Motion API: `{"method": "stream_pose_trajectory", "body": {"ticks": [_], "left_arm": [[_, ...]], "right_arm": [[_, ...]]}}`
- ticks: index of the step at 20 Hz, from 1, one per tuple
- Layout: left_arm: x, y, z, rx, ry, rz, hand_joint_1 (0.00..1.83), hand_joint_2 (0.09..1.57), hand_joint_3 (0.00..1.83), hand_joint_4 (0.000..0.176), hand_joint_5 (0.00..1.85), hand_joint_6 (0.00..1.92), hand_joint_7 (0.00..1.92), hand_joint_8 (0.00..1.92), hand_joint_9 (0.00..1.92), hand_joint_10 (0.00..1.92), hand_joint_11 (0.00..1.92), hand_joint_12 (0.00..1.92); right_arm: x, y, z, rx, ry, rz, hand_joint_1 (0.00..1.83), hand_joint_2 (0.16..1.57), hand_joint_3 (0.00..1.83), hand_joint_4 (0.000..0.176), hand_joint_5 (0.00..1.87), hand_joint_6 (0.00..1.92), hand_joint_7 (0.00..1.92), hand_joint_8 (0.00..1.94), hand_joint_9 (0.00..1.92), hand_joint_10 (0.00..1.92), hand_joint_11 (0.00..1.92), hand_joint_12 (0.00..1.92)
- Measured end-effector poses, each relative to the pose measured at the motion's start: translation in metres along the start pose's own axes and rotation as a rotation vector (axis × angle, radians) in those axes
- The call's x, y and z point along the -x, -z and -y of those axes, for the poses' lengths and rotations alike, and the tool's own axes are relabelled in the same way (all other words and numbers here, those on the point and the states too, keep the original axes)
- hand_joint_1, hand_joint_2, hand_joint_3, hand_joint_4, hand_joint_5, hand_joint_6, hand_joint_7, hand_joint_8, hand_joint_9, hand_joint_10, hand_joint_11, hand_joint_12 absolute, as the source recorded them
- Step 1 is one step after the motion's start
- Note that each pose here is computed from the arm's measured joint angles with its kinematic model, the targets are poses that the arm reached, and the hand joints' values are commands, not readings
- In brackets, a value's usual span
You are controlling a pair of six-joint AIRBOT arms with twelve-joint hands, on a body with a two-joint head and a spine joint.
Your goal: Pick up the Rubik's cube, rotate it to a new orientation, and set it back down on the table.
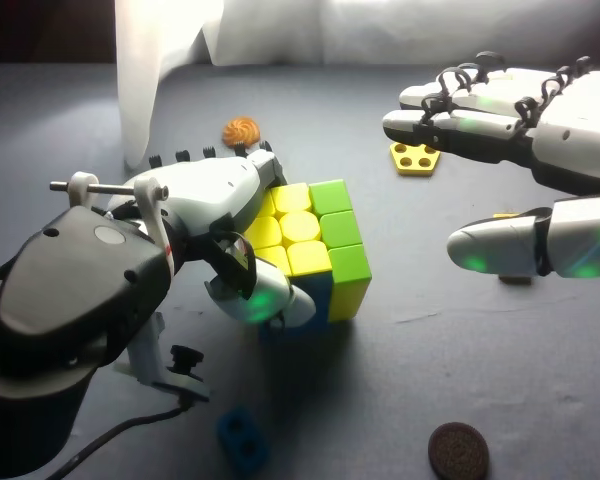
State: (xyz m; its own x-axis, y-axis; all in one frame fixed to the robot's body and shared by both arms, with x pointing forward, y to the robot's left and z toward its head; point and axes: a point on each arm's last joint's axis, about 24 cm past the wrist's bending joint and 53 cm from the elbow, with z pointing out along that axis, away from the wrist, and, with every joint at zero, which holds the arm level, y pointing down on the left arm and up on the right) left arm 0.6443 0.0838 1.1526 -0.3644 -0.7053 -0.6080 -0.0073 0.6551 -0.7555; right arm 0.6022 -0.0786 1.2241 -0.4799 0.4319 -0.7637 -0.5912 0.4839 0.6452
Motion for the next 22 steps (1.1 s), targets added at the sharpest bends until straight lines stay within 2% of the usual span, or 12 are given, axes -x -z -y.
{"method": "stream_pose_trajectory", "body": {"ticks": [8,10,12,13,14,15,16,17,19,20,21,22], "left_arm": [[-0.003,0.0,-0.012,0.01,0.013,0.001,0.96,1.47,0.0,0.008,0.34,1.89,0.47,1.82,0.28,1.74,0.23,1.89],[-0.003,0.001,-0.014,0.013,0.017,0.003,0.96,1.46,0.0,0.002,0.33,1.88,0.48,1.82,0.28,1.75,0.23,1.89],[-0.004,0.001,-0.015,0.012,0.014,0.004,0.97,1.46,0.0,0.0,0.32,1.91,0.49,1.78,0.3,1.64,0.21,1.83],[-0.003,0.001,-0.015,0.011,0.013,0.006,1.03,1.28,0.0,0.0,0.14,1.41,0.27,1.39,0.34,1.36,0.23,1.66],[-0.003,0.001,-0.015,0.011,0.013,0.006,1.03,1.28,0.0,0.0,0.14,1.41,0.27,1.39,0.34,1.36,0.23,1.66],[-0.004,0.001,-0.016,0.011,0.006,0.003,1.04,1.19,0.0,0.0,0.18,1.03,0.25,1.15,0.35,1.22,0.24,1.58],[-0.004,0.001,-0.017,0.014,0.011,0.004,0.85,1.12,0.0,0.0,0.3,0.12,0.43,0.17,0.39,0.54,0.17,1.29],[-0.004,0.001,-0.016,0.009,0.006,0.006,0.85,1.12,0.0,0.0,0.3,0.12,0.43,0.17,0.39,0.54,0.17,1.29],[-0.003,0.001,-0.014,0.0,-0.003,0.01,0.78,1.03,0.0,0.0,0.21,0.01,0.3,0.01,0.35,0.12,0.03,1.15],[-0.004,0.001,-0.015,0.003,0.001,0.008,0.78,0.99,0.0,0.0,0.15,0.0,0.21,0.01,0.28,0.04,0.0,1.03],[-0.006,0.001,-0.017,0.009,0.005,0.001,0.76,0.95,0.0,0.014,0.04,0.0,0.08,0.01,0.18,0.01,0.0,0.85],[-0.007,0.001,-0.018,0.015,0.011,-0.002,0.69,0.9,0.0,0.04,0.01,0.0,0.02,0.0,0.08,0.0,0.0,0.54]], "right_arm": [[-0.004,-0.002,0.004,-0.018,0.02,-0.016,0.0,1.25,0.0,0.0,0.02,0.0,0.04,0.01,0.07,0.03,0.04,0.02],[-0.003,-0.002,0.002,-0.012,0.026,-0.012,0.0,1.26,0.0,0.0,0.03,0.0,0.06,0.0,0.1,0.01,0.0,0.31],[-0.001,-0.002,0.0,-0.002,0.043,-0.002,0.0,1.26,0.0,0.0,0.03,0.0,0.04,0.0,0.1,0.01,0.0,0.41],[0.001,-0.002,-0.001,0.003,0.047,0.009,0.0,1.25,0.0,0.0,0.02,0.0,0.04,0.0,0.11,0.01,0.0,0.5],[0.003,-0.002,-0.003,0.01,0.057,0.017,0.0,1.25,0.0,0.0,0.02,0.0,0.04,0.0,0.11,0.01,0.0,0.5],[0.006,-0.002,-0.005,0.016,0.057,0.028,0.0,1.25,0.0,0.0,0.02,0.0,0.06,0.0,0.12,0.01,0.0,0.53],[0.007,-0.002,-0.007,0.024,0.063,0.034,0.0,1.25,0.0,0.0,0.04,0.01,0.05,0.0,0.12,0.01,0.0,0.41],[0.007,-0.002,-0.007,0.025,0.066,0.034,0.0,1.25,0.0,0.0,0.04,0.01,0.05,0.0,0.12,0.01,0.0,0.41],[0.007,-0.002,-0.007,0.026,0.073,0.034,0.0,1.25,0.0,0.0,0.04,0.0,0.05,0.0,0.12,0.01,0.0,0.31],[0.007,-0.002,-0.007,0.026,0.074,0.034,0.0,1.25,0.0,0.0,0.03,0.0,0.05,0.0,0.13,0.01,0.0,0.31],[0.007,-0.002,-0.007,0.026,0.077,0.034,0.0,1.25,0.0,0.0,0.04,0.01,0.06,0.0,0.13,0.01,0.0,0.39],[0.007,-0.002,-0.007,0.026,0.077,0.035,0.0,1.25,0.0,0.0,0.03,0.0,0.04,0.0,0.11,0.0,0.0,0.36]]}}
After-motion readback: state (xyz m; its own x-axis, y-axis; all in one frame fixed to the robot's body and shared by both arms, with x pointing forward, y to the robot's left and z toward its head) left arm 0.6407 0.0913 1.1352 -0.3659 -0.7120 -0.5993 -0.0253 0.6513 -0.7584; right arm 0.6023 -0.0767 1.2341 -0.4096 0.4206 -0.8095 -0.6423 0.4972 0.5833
